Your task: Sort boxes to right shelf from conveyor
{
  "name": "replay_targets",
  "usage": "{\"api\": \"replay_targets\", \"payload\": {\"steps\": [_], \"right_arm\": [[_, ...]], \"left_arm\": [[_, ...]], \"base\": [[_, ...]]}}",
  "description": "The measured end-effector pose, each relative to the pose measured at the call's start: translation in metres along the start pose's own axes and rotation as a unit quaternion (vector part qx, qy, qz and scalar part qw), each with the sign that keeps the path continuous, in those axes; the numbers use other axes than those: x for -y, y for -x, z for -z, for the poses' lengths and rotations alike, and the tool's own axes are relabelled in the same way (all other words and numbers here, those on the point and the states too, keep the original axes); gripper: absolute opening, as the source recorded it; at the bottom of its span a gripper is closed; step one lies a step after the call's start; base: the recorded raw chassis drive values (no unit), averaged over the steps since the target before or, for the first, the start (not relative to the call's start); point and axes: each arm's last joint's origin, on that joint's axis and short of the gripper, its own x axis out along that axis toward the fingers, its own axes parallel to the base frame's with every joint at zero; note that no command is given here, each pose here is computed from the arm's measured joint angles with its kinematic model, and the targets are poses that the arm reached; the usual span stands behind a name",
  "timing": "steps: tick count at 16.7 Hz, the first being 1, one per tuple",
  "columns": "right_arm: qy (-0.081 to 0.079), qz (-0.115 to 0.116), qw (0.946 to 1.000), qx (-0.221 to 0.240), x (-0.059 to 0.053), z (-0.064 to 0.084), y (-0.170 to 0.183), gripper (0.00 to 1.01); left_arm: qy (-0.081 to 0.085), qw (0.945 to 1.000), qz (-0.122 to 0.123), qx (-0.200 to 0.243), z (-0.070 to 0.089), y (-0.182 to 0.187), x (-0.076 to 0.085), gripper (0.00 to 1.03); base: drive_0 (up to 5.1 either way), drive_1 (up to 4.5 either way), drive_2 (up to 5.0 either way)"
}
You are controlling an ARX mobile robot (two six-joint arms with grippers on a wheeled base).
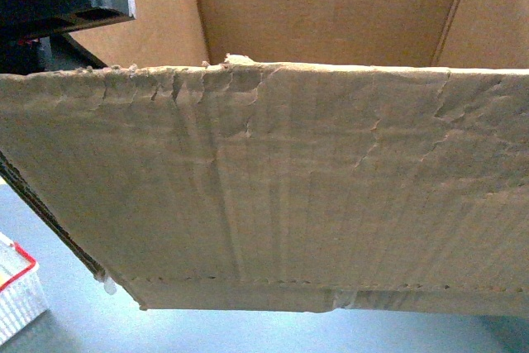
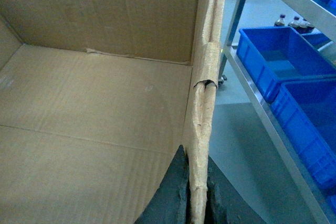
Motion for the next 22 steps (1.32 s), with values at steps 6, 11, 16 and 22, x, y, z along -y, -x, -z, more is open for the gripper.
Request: {"api": "replay_targets", "payload": {"steps": [6, 11, 16, 22], "right_arm": [[0.0, 0.0, 1.0, 0.0, 0.0, 0.0, 0.0, 0.03], [0.0, 0.0, 1.0, 0.0, 0.0, 0.0, 0.0, 0.03], [0.0, 0.0, 1.0, 0.0, 0.0, 0.0, 0.0, 0.03], [0.0, 0.0, 1.0, 0.0, 0.0, 0.0, 0.0, 0.03]], "left_arm": [[0.0, 1.0, 0.0, 0.0, -0.0001, -0.0001, 0.0, 0.04], [0.0, 1.0, 0.0, 0.0, 0.0, 0.0, 0.0, 0.04], [0.0, 1.0, 0.0, 0.0, 0.0001, -0.0001, 0.0, 0.04], [0.0, 1.0, 0.0, 0.0, 0.0001, -0.0001, 0.0, 0.04]], "base": [[-1.5, -1.53, -1.5], [-1.6, -1.6, -1.6], [-1.5, -1.54, -1.5], [-1.5, -1.54, -1.5]]}}
